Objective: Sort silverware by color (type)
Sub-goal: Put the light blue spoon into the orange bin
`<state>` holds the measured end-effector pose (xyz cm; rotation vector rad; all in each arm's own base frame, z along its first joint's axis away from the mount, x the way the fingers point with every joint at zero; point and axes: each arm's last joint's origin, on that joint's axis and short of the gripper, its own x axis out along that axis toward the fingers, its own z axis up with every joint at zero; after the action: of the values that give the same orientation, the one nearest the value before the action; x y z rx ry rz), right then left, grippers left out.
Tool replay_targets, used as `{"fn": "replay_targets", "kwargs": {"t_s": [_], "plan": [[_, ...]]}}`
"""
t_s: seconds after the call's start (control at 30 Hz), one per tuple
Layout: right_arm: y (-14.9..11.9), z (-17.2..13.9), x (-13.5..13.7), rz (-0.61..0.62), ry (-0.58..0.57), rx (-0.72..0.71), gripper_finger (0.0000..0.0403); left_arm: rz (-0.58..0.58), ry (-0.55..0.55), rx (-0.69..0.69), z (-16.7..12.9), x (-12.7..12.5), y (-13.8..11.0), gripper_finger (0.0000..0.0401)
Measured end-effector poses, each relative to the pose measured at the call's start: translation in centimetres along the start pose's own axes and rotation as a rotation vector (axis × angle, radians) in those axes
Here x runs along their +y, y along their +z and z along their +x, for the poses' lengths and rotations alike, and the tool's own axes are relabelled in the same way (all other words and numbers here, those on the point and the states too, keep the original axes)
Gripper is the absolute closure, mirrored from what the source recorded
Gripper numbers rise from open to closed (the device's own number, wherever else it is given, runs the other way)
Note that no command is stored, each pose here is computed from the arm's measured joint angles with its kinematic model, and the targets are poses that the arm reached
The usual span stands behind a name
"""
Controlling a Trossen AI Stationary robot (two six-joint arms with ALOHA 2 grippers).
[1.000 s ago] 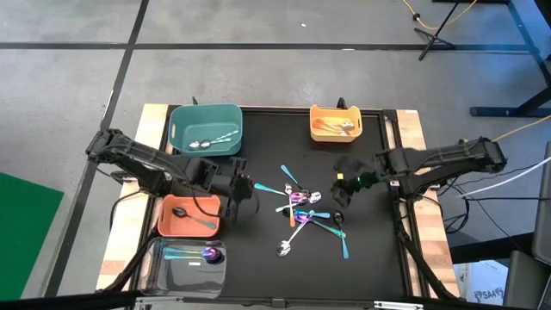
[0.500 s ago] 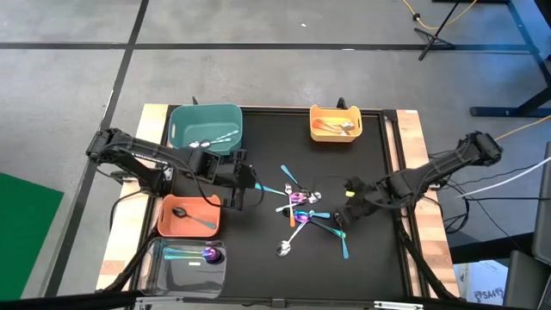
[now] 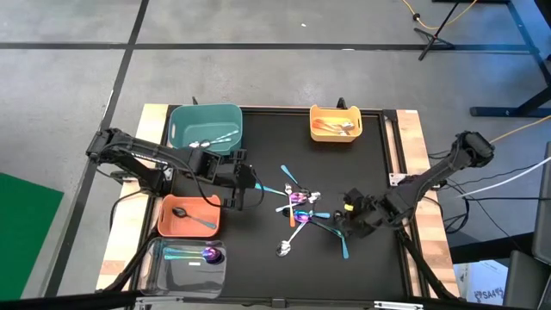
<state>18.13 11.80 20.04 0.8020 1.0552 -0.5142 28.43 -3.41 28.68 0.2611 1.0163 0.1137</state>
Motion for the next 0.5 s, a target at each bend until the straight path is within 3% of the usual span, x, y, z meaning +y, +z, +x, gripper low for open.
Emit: {"fn": "replay_targets", "kwargs": {"t_s": [0.5], "plan": [[-2.3, 3.9, 0.7, 0.062, -0.13, 0.019, 0.0306, -0.001, 0.0, -0.001, 0.0, 0.0, 0.0, 0.0311]]}}
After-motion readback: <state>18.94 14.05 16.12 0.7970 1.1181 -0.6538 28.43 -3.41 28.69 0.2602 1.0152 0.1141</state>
